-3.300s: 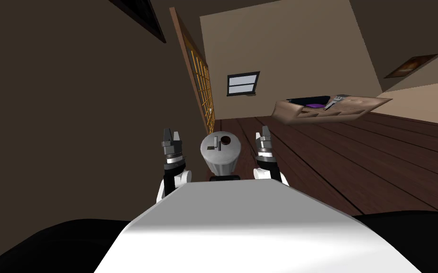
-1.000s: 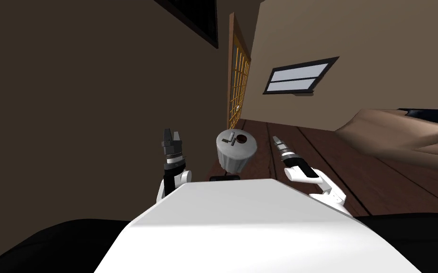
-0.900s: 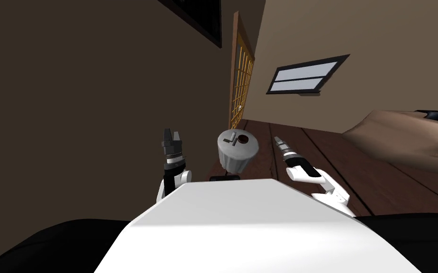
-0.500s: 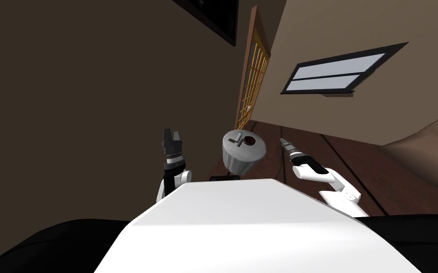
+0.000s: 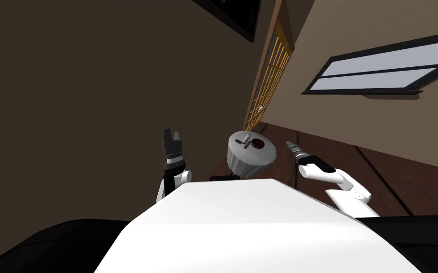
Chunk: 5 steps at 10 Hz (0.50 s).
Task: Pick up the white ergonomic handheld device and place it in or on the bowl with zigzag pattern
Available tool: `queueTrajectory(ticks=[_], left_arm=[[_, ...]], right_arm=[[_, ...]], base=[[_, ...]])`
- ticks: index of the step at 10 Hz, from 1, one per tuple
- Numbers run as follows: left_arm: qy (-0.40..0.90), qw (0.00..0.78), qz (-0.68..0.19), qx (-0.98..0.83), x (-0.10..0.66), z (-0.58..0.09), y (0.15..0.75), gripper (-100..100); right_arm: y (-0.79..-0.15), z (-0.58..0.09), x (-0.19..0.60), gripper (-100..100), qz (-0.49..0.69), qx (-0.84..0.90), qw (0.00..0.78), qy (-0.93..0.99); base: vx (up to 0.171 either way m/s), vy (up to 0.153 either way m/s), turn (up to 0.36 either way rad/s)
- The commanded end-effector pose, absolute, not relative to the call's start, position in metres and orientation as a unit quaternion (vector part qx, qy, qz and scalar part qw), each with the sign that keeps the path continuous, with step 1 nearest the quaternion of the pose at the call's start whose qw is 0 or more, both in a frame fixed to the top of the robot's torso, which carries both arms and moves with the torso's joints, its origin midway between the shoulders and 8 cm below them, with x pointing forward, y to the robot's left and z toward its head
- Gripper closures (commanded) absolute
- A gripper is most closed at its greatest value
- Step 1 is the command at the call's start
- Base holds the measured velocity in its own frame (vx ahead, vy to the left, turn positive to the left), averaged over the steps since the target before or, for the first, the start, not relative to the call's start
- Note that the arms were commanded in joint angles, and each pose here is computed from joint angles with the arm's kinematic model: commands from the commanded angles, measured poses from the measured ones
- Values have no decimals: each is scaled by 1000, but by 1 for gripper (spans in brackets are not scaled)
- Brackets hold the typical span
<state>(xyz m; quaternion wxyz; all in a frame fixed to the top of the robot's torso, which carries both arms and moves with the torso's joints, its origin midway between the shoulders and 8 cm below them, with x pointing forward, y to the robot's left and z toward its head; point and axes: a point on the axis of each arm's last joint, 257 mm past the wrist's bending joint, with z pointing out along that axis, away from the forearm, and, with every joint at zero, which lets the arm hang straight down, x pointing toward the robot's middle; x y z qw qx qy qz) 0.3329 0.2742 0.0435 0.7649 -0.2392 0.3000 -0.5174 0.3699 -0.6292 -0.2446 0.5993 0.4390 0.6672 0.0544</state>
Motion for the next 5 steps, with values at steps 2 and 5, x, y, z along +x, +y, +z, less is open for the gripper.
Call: queueTrajectory(ticks=[2, 5], left_arm=[[300, 765, -517, -239, 333, 43, 274, 0], [300, 765, -517, -239, 333, 43, 274, 0]], right_arm=[[-666, -255, 357, -100, 19, 467, 574, 672], [-699, -275, 333, -100, -14, 502, 539, 676]], base=[[-7, 0, 348], [-1, 0, 348]])
